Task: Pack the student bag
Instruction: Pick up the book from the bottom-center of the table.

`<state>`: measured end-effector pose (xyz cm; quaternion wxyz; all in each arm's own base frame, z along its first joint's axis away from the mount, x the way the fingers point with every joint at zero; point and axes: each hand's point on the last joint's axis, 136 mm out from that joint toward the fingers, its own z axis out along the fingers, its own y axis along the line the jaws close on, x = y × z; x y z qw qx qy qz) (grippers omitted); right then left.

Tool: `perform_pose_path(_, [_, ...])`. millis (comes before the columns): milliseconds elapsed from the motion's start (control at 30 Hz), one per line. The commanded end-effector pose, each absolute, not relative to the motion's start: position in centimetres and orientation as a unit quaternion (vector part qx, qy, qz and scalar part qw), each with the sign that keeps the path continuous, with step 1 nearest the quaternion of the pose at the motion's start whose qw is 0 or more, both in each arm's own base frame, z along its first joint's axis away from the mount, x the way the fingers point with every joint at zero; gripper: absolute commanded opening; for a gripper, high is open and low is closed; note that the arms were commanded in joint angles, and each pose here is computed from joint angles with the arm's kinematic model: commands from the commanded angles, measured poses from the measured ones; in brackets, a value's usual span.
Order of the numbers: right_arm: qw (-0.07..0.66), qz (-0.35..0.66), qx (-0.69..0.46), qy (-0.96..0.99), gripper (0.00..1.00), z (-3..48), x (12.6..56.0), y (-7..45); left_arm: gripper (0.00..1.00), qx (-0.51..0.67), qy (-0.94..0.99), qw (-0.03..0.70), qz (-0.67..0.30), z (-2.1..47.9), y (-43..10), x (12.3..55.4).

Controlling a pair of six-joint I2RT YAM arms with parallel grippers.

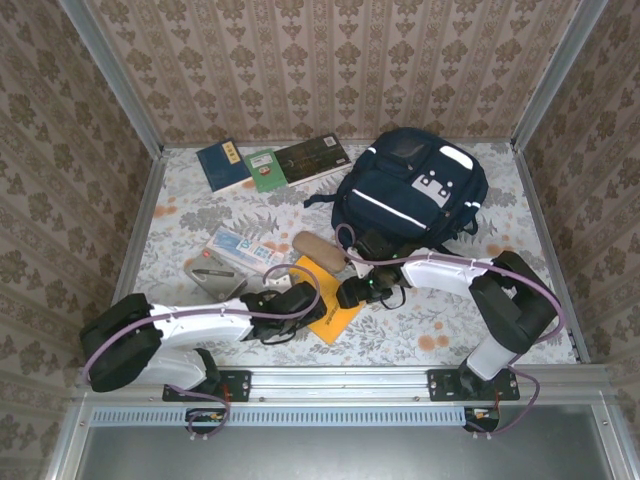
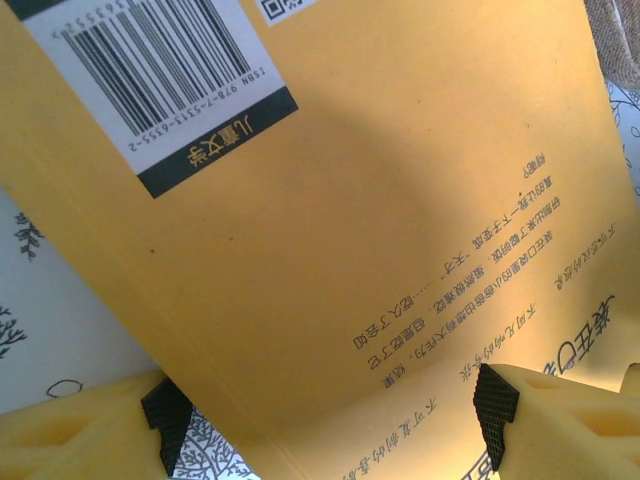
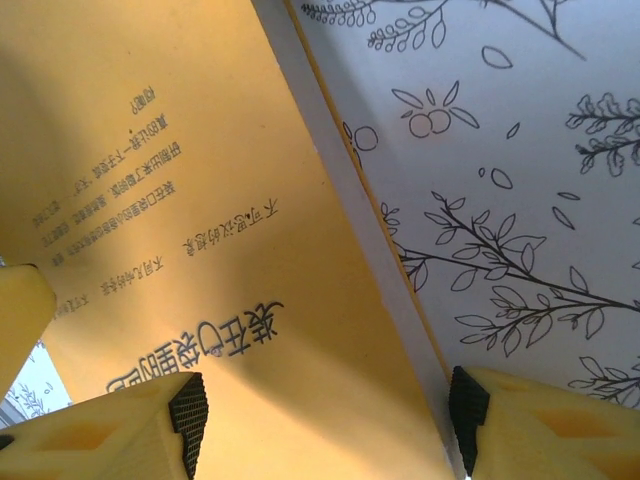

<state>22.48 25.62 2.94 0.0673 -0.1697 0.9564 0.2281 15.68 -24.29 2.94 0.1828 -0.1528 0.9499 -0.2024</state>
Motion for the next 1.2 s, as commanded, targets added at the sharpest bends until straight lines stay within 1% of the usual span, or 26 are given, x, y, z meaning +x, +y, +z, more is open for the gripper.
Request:
perform_pose_path(0, [0.067,0.228,-0.179,0.955,0.68,3.2,22.0,25.9,0.79,-0.177,0.947,0.188,-0.191,2.2,-23.6,15.6])
perform_pose_path(67, [0.061,0.243,-0.179,0.951,0.68,3.4,21.8,26.3,0.79,-0.178,0.946,0.19,-0.195,2.1,-23.4,15.5])
perform_pose_path(233, [0.031,0.273,-0.169,0.947,0.63,2.6,20.6,27.8,0.78,-0.183,0.941,0.192,-0.209,1.3,-23.1,15.3])
perform_pose_path(467, [0.018,0.299,-0.172,0.938,0.61,2.6,19.5,30.4,0.77,-0.188,0.937,0.191,-0.223,1.0,-22.9,15.1])
perform_pose_path(567, [0.03,0.277,-0.172,0.945,0.62,2.7,20.2,30.2,0.77,-0.189,0.937,0.195,-0.22,1.3,-22.4,15.1])
perform_pose_path(800, [0.1,0.215,-0.189,0.953,0.63,4.6,23.2,28.5,0.77,-0.198,0.933,0.213,-0.211,2.0,-20.4,15.0])
perform_pose_path(1000, [0.103,0.203,-0.196,0.954,0.63,4.3,25.0,29.0,0.77,-0.197,0.934,0.216,-0.208,2.2,-20.0,14.9])
perform_pose_path(1167, [0.101,0.201,-0.198,0.954,0.63,3.4,25.5,29.6,0.77,-0.197,0.935,0.215,-0.203,1.9,-19.9,14.9])
